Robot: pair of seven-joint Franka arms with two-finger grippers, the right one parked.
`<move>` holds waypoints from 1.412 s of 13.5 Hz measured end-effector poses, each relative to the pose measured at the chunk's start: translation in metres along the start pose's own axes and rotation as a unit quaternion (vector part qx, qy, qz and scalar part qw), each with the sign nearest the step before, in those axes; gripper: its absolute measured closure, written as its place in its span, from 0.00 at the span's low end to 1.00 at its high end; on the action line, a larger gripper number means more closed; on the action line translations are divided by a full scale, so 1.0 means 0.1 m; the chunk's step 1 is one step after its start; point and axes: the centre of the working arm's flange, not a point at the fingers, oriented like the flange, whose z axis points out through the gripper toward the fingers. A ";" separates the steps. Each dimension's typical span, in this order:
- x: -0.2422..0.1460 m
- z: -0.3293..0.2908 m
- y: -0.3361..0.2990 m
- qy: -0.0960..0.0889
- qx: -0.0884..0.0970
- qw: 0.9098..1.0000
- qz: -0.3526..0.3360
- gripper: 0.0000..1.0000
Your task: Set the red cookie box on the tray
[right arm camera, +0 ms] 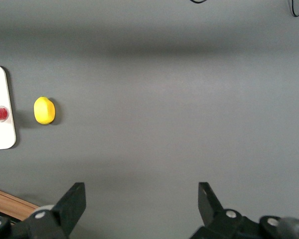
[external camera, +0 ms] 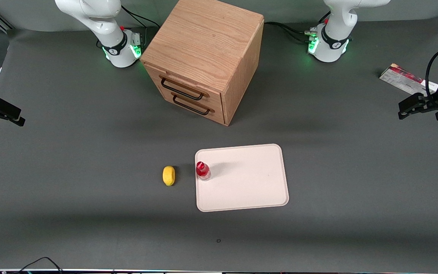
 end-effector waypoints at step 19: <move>-1.87 2.26 -2.85 -0.080 -0.012 0.961 -0.264 0.00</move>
